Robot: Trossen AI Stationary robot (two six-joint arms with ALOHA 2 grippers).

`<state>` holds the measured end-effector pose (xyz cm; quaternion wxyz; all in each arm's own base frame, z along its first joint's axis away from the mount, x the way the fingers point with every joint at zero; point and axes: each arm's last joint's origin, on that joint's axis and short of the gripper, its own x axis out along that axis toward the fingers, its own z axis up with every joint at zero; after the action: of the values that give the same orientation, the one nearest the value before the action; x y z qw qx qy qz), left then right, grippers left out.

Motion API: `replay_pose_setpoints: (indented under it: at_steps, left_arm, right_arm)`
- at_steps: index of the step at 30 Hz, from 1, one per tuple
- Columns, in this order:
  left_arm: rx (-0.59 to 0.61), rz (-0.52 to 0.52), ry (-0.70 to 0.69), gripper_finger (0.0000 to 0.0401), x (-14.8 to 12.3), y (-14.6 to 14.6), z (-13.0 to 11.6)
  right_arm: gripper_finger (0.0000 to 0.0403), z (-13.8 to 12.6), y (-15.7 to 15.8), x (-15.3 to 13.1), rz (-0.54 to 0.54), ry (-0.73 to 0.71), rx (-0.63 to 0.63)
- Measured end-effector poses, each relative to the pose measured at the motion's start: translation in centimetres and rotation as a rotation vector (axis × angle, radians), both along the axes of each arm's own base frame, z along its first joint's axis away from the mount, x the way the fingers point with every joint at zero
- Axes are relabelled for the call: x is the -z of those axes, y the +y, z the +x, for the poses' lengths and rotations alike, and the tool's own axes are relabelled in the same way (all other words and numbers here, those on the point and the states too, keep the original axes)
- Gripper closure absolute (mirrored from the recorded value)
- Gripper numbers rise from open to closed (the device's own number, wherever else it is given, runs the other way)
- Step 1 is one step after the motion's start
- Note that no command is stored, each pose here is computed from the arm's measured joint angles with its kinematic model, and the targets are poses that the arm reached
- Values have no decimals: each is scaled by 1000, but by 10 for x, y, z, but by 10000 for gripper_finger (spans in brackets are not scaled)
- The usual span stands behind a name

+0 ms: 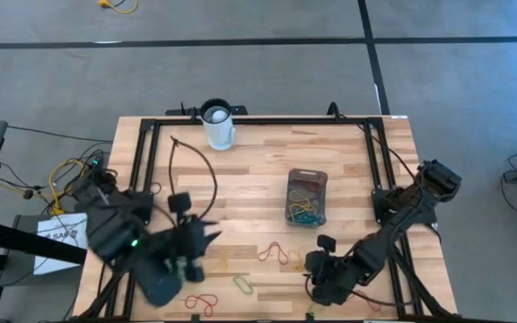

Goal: Pick and place items into bin
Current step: Put the yellow rubber band into the black bin

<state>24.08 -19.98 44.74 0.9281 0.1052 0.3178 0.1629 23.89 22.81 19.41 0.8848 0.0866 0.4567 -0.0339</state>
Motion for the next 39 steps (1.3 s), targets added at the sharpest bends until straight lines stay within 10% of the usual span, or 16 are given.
replay_pose_setpoints:
  at_steps: [14, 25, 39]
  left_arm:
    - [-34, 57, -49, 314, 26, 4, -43]
    - [-284, -71, -93, 315, 97, 56, -84]
    - [-351, -222, -101, 315, 192, 52, -82]
  right_arm:
    - [283, 26, -16, 65, 122, 249, 382]
    - [283, 40, -19, 52, 133, 251, 418]
    - [300, 50, -29, 76, 101, 334, 451]
